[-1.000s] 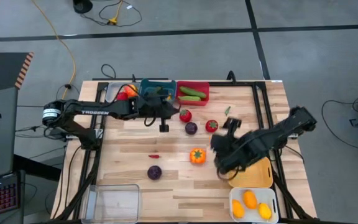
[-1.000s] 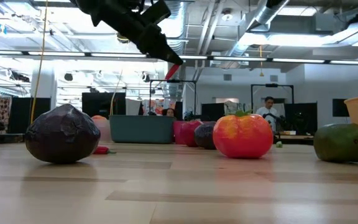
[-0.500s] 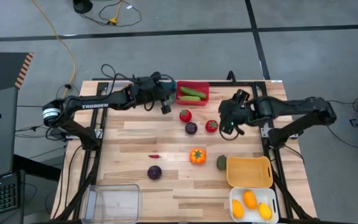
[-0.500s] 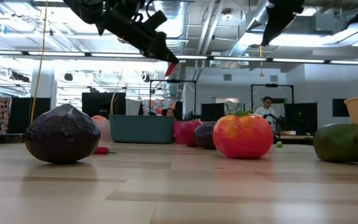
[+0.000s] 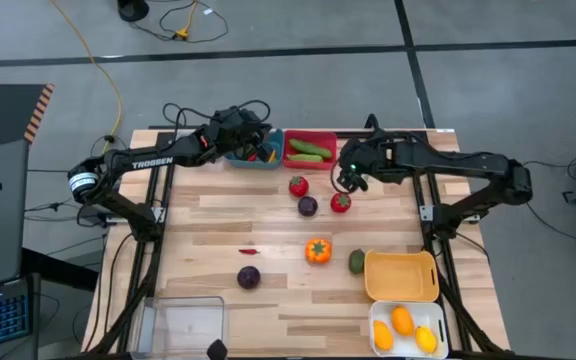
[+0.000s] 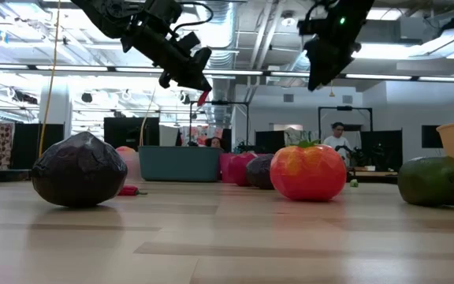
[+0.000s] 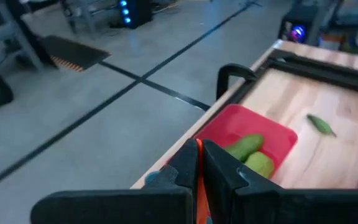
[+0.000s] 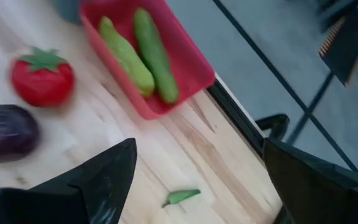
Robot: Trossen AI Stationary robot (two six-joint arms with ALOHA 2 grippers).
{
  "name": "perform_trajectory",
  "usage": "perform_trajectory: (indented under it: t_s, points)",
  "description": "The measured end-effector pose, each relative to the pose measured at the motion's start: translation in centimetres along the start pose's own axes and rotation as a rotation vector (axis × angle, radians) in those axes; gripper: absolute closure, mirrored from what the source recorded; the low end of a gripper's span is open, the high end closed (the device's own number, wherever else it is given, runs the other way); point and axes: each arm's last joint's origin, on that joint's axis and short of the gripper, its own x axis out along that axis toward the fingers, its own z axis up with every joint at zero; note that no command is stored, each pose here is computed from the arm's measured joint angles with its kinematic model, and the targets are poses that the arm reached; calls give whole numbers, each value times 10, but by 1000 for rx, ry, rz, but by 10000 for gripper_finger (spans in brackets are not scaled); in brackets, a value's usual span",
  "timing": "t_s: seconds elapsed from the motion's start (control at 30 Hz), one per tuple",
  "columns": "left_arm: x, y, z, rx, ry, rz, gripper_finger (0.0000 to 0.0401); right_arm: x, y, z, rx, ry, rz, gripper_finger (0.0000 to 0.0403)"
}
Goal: Sort produce into baskets
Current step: Put the orange chili pepper into the blue bin, then put the green chili pepper into the blue bin
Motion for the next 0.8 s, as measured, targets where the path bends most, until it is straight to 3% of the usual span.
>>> perform_trajectory:
  t_s: [0.33,0.6,0.8]
  points:
    - [2,15,-8,-63,77,95,393,44,-4,4,8,126,-80,29]
    - [2,21,-11,-53,109,112,331,61,-18,5,60,172,-118,29]
    - [2,22,-11,-49,113,112,281,74,-42,4,274,212,-147,29]
